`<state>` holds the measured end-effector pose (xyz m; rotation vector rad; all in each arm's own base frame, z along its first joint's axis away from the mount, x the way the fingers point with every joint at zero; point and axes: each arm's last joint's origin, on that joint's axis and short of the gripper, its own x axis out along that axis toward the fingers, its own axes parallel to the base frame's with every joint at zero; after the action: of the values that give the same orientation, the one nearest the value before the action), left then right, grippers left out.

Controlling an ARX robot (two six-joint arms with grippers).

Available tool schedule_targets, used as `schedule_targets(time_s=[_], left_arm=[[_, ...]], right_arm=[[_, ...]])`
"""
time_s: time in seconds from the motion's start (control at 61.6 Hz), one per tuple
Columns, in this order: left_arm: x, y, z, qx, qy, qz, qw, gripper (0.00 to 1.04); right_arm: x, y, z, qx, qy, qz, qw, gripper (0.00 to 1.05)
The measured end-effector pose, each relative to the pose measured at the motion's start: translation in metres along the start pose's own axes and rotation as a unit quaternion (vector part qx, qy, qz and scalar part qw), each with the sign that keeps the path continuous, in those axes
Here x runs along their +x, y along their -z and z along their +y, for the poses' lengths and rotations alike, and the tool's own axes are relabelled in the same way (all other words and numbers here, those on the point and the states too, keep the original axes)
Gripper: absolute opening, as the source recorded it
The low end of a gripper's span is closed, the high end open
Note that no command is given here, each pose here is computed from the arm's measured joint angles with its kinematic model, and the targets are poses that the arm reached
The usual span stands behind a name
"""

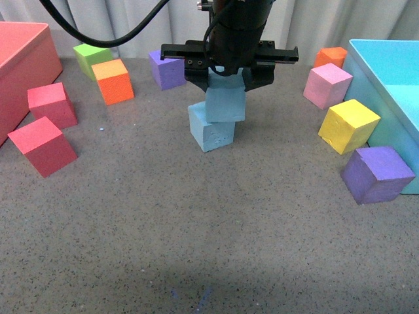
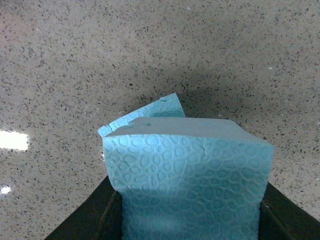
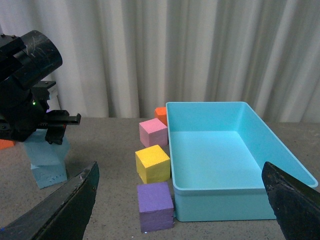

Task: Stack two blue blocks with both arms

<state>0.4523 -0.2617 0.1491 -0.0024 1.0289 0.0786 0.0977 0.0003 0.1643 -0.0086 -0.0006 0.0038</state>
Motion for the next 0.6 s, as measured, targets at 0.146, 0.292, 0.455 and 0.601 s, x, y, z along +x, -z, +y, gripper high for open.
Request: schedule_targets(time_s=[0.146,0.292,0.455,0.601], left_arm=[[0.001,-0.002,0.003,0.001,-0.007,-0.004,1.000,0.47],[0.003,-0.004,0.007,-0.002,-0.011,-0.005,1.000,0.47],[0.005,-0.005,0.010,-0.002,-0.015,-0.005,1.000,0.47],[0.006,-0.004,0.011,0.001,-0.017,-0.004,1.000,0.47]], right_arm=[[0.000,0.000,0.000,0.000,0.000,0.000,1.000,0.95],[0.000,0.000,0.000,0.000,0.000,0.000,1.000,0.95],[0.000,0.000,0.000,0.000,0.000,0.000,1.000,0.95],[0.000,0.000,0.000,0.000,0.000,0.000,1.000,0.95]])
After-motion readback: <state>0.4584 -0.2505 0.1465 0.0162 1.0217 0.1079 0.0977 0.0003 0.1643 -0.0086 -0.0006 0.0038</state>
